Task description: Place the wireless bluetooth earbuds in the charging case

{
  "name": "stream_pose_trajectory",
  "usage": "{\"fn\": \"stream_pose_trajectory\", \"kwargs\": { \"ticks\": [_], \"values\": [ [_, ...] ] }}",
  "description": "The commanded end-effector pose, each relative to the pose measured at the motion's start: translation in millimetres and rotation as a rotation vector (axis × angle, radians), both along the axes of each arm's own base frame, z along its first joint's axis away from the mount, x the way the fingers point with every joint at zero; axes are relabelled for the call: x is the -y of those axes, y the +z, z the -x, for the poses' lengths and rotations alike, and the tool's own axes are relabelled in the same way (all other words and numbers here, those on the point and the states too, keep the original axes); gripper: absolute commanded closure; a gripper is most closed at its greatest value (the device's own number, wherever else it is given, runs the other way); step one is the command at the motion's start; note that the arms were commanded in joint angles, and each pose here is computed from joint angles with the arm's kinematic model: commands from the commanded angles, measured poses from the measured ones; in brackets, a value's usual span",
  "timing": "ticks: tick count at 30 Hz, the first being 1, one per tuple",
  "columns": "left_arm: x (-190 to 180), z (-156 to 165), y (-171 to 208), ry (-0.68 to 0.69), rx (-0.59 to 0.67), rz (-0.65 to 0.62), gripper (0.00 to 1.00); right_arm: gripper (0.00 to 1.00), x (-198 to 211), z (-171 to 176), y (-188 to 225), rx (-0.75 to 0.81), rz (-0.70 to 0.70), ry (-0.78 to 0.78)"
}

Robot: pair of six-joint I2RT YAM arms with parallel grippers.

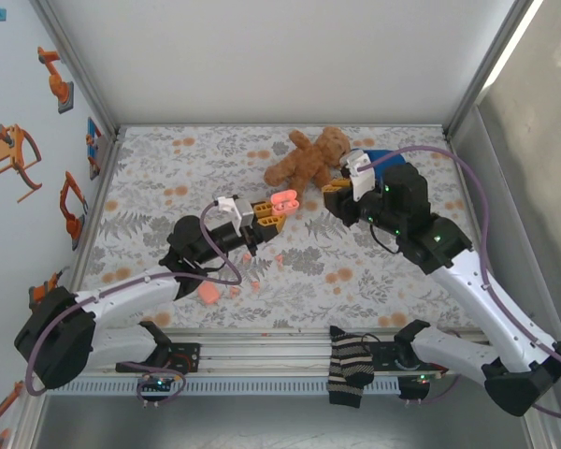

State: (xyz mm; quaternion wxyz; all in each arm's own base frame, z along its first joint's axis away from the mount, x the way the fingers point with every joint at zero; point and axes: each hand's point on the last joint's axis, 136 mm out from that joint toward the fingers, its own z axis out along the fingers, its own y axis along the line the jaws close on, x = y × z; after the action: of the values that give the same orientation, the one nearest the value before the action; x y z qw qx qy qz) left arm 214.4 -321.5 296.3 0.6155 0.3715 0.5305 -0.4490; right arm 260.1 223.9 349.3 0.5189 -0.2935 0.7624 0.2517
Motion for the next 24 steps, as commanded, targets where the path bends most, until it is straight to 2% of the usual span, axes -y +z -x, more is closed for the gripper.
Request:
{"fn": "stream_pose_trajectory", "kwargs": {
  "ticks": [1,24],
  "values": [
    [2,0,29,0.000,0.030,0.081,1.00,0.75,-10,10,38,0.109,-0.065,0.067],
    [14,4,31,-0.021,0.030,0.095,1.00,0.75,-44,11,25,0.103,-0.045,0.143]
  ]
}}
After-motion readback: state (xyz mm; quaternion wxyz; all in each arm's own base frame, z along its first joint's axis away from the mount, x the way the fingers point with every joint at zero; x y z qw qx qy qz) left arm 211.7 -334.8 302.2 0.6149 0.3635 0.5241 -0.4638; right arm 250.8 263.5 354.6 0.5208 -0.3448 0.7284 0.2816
